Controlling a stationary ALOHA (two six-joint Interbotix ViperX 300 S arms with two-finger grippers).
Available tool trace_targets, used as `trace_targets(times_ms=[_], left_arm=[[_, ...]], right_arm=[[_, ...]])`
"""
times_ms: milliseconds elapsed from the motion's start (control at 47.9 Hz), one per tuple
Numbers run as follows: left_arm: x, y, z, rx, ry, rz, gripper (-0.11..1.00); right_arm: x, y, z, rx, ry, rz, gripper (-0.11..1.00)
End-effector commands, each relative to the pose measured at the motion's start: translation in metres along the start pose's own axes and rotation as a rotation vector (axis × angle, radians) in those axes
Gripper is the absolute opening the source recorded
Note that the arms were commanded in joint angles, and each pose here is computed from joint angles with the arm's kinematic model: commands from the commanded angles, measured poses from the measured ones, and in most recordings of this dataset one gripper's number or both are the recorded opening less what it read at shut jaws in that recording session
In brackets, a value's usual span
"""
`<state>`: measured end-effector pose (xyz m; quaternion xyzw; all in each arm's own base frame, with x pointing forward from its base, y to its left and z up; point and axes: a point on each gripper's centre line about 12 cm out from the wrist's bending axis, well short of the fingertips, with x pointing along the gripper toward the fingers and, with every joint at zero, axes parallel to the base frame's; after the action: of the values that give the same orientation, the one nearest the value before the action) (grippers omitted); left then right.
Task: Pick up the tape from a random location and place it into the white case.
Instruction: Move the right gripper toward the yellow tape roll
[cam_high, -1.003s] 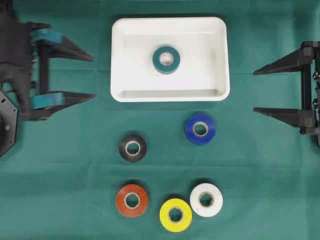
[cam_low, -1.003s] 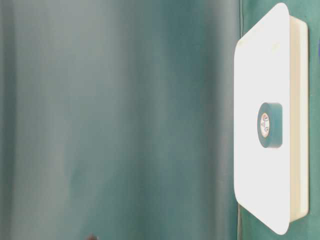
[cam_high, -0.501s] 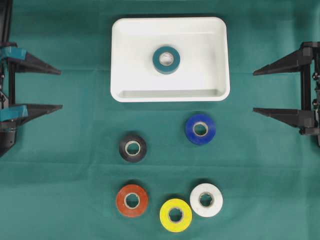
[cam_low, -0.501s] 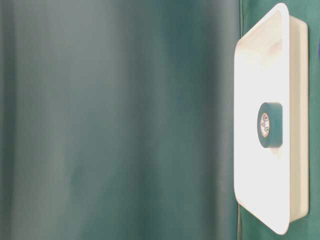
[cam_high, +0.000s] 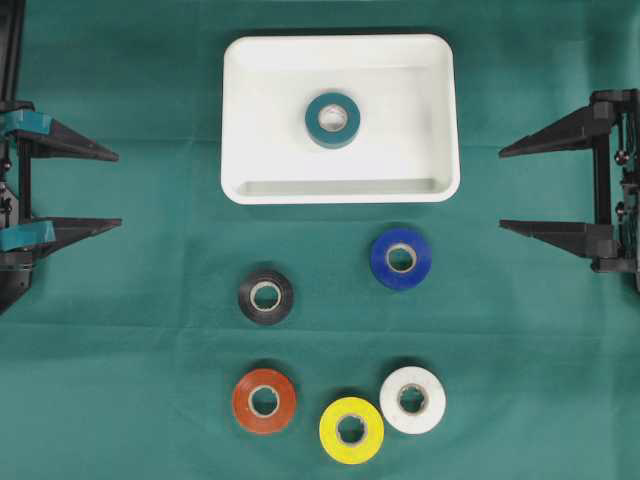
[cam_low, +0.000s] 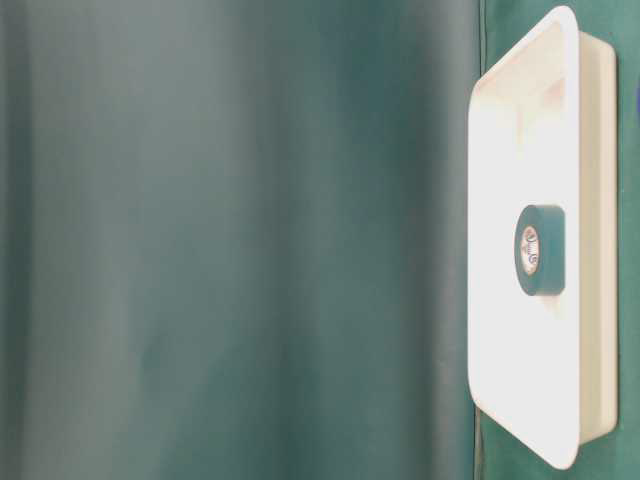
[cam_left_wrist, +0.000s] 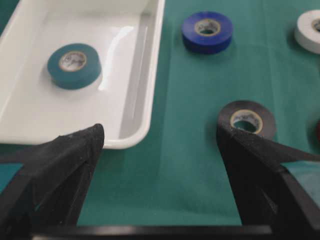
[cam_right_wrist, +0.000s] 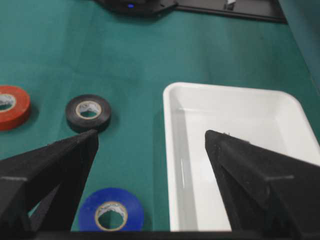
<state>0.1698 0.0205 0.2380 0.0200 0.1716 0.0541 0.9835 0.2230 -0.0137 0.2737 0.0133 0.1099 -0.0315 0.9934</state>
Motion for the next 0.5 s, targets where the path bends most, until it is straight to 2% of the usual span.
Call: trace_targets(times_ms=[0, 146, 251, 480], left_arm=[[0.000, 0.001, 0.006, -0.001, -0.014, 0.004, 0.95], [0.000, 0.001, 0.006, -0.001, -0.015, 0.002, 0.95], [0.000, 0.001, 0.006, -0.001, -0.014, 0.002, 0.95], [0.000, 0.001, 0.006, -0.002, -0.014, 0.002, 0.95]], right_arm=[[0.000, 0.000, 0.006, 0.006, -0.015, -0.001, 0.91], [0.000, 0.001, 0.004, 0.025, 0.002, 0.003, 0.91], [0.000, 0.007, 0.000, 0.043, 0.034, 0.030, 0.91], [-0.002, 0.038, -0.004, 0.016, 0.065, 0.164, 0.91]])
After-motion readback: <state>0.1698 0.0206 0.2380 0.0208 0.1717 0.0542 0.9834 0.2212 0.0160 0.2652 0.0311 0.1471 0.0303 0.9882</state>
